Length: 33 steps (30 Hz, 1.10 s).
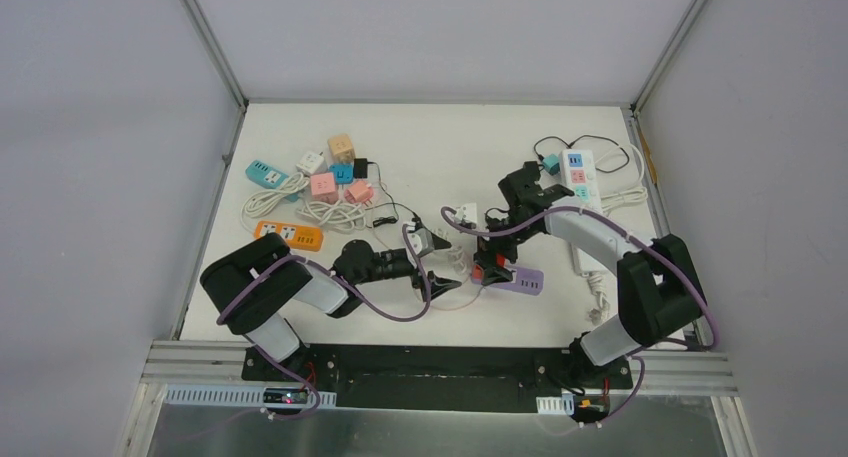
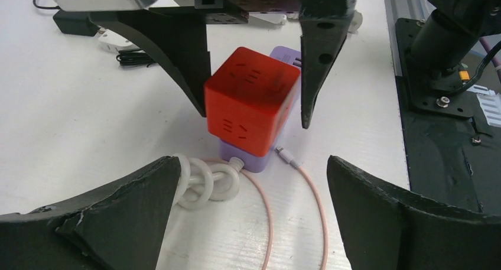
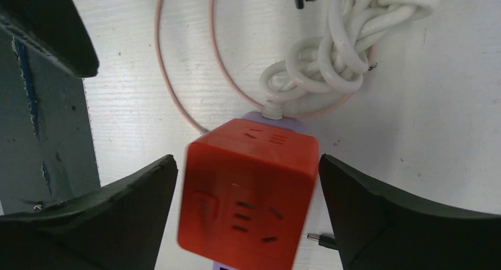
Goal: Pull the plug off the socket
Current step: Remove the plug from the socket.
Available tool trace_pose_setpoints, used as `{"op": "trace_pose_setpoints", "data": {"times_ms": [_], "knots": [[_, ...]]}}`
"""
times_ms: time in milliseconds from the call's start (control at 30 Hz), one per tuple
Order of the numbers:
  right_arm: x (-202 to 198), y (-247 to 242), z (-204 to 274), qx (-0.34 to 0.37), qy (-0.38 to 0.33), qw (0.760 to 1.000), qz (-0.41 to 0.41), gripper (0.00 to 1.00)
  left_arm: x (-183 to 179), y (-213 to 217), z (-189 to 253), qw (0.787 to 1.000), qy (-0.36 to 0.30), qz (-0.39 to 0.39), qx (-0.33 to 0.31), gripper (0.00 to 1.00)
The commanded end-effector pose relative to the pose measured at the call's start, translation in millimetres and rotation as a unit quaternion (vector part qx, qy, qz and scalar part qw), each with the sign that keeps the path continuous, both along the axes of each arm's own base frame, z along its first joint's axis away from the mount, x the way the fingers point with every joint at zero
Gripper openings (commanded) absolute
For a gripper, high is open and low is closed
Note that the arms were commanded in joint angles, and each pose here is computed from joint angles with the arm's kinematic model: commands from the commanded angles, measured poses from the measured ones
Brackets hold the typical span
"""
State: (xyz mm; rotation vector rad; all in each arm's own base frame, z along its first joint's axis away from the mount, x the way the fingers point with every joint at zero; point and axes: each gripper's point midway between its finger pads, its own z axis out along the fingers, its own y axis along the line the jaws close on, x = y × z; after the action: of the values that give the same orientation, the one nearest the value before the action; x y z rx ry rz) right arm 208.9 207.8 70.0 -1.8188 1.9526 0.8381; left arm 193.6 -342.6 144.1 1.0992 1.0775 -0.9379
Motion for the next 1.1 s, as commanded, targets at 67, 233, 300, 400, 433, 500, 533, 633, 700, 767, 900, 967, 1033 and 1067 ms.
{"op": "trace_pose_setpoints", "data": {"times_ms": [67,233,300,400,433,500,533,633,700,767,900,967,1033,1067], "knots": [[10,11,36,0.045,-0.064,0.997,0.003,1.0,-3,-6,19,0.998,-0.046,-0.024,-0.022,0.99],[8,0,62,0.057,-0.088,0.994,0.008,1.0,-4,-11,24,0.997,-0.058,-0.039,-0.018,0.99],[8,-13,71,0.06,-0.106,0.993,0.006,1.0,-2,-17,26,0.997,-0.064,-0.052,0.0,0.99],[0,-34,81,0.071,-0.122,0.99,0.005,1.0,5,-27,30,0.994,-0.068,-0.076,0.042,0.99],[-4,-42,81,0.074,-0.122,0.99,0.004,1.0,6,-30,32,0.992,-0.071,-0.087,0.054,0.99],[-15,-56,75,0.068,-0.106,0.992,0.0,1.0,8,-32,34,0.988,-0.076,-0.11,0.074,0.99],[-18,-61,71,0.063,-0.097,0.993,-0.002,1.0,9,-32,31,0.986,-0.07,-0.122,0.085,0.99],[-19,-72,60,0.052,-0.082,0.995,-0.029,1.0,15,-36,35,0.981,-0.072,-0.153,0.093,0.99],[-12,-77,56,0.048,-0.094,0.993,-0.047,1.0,16,-44,42,0.975,-0.079,-0.189,0.091,0.99],[-8,-81,53,0.045,-0.102,0.992,-0.058,1.0,16,-50,42,0.968,-0.081,-0.215,0.099,0.99],[-1,-86,51,0.038,-0.094,0.992,-0.078,1.0,22,-58,28,0.965,-0.071,-0.226,0.108,0.99],[0,-89,50,0.035,-0.091,0.992,-0.077,1.0,24,-63,23,0.967,-0.066,-0.223,0.103,0.99],[0,-90,50,0.036,-0.093,0.992,-0.079,1.0,25,-69,19,0.969,-0.068,-0.217,0.097,0.99],[0,-91,51,0.038,-0.093,0.992,-0.08,1.0,27,-72,16,0.97,-0.068,-0.213,0.099,0.99]]}}
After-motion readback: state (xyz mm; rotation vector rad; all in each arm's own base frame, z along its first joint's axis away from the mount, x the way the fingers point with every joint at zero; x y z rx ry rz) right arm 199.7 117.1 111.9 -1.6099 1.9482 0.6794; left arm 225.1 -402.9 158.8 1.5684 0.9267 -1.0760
